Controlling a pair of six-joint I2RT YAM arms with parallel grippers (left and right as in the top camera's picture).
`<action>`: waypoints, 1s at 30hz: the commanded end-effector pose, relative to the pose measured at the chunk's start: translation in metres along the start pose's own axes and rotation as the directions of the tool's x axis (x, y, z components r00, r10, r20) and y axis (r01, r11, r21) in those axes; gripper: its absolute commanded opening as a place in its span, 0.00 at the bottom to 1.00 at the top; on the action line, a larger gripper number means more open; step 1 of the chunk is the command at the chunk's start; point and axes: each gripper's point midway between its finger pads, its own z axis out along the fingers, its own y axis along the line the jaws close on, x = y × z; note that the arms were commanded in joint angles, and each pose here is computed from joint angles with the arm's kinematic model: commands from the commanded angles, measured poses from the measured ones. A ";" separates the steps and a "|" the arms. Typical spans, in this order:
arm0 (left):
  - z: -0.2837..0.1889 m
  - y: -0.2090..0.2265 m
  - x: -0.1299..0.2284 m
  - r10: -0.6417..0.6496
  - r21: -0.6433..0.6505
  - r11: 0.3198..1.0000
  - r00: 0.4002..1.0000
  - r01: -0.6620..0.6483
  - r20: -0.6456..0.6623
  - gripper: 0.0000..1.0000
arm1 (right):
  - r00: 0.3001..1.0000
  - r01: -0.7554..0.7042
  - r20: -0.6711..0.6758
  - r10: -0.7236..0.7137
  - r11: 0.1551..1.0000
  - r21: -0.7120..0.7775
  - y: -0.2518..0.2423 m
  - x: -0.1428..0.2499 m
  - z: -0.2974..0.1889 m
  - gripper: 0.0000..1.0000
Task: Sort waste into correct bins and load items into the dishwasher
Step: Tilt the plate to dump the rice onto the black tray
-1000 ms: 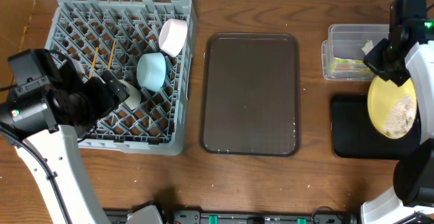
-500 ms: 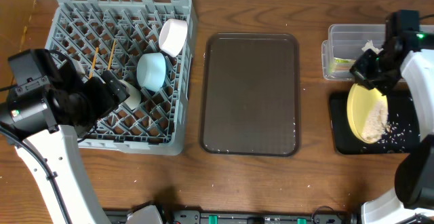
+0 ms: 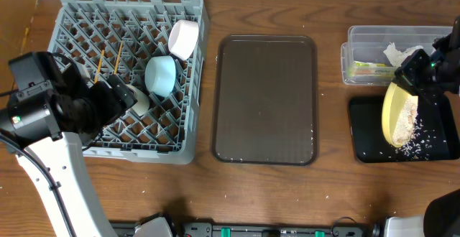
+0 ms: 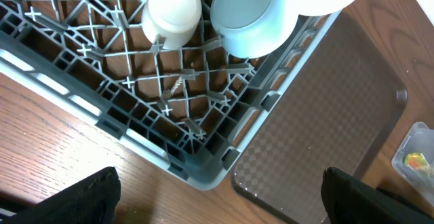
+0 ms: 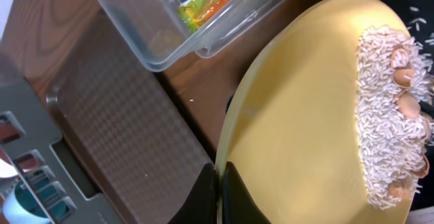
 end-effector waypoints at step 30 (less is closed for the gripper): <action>-0.001 0.003 -0.001 -0.006 -0.011 1.000 1.000 0.006 0.003 0.95 | 0.979 0.144 -0.090 -0.182 0.935 -0.324 0.007 0.016 -0.001 0.01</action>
